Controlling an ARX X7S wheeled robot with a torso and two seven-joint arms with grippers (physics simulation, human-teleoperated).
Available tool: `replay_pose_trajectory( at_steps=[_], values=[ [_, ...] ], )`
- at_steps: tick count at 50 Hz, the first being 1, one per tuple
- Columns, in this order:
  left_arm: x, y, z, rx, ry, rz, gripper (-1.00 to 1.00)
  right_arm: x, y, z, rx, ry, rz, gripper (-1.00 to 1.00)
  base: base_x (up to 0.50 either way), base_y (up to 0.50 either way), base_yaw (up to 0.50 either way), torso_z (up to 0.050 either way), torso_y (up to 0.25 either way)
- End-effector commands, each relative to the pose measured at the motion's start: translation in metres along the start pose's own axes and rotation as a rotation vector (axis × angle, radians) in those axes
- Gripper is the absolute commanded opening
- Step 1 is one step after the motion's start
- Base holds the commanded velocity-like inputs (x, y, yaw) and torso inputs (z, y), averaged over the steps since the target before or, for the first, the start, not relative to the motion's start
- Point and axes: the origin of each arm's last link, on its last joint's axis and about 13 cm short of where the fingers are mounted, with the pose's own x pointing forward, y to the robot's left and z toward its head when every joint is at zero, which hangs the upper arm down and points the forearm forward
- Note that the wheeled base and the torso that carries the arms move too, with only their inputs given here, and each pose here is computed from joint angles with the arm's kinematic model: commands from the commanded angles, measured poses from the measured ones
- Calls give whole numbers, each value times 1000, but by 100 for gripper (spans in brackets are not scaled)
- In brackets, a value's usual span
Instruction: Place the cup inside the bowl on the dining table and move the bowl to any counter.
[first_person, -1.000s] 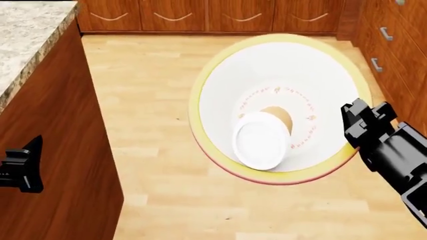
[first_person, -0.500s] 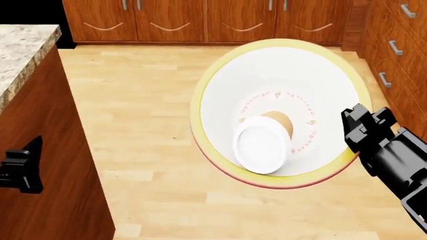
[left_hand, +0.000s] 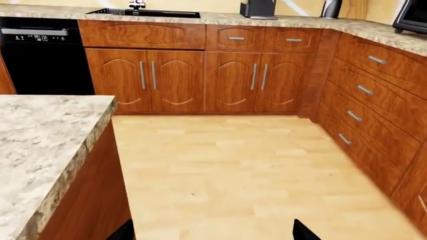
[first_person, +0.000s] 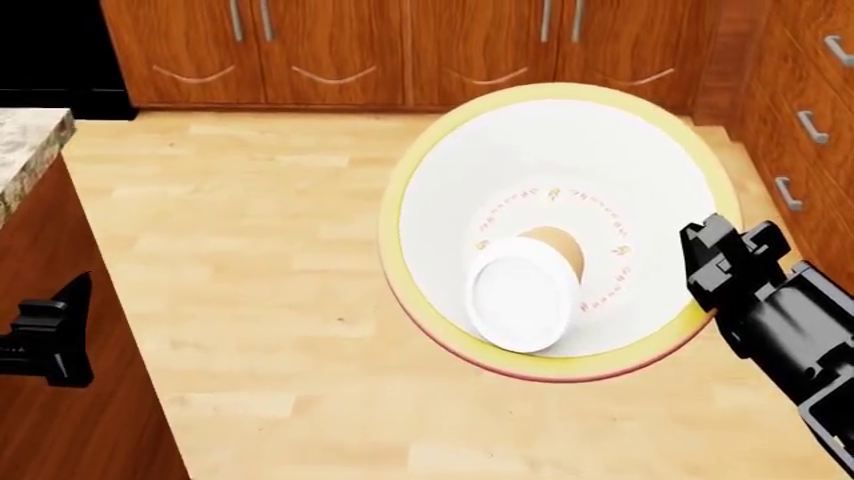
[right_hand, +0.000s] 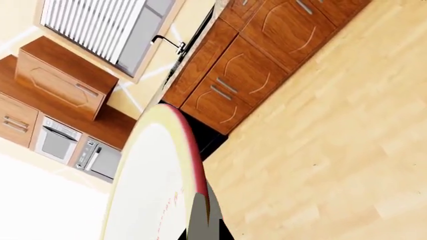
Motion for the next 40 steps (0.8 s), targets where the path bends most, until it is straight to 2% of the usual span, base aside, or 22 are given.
replay_pose_trajectory(
  at_steps=[1, 40],
  values=[
    [0, -1, 0, 0, 2, -2, 100, -1, 4, 3, 17, -19, 37, -100, 500, 0, 0, 0, 0],
    [0, 0, -1, 2, 3, -5, 100, 0, 2, 1, 12, -18, 36, -100, 500, 0, 0, 0, 2]
  ],
)
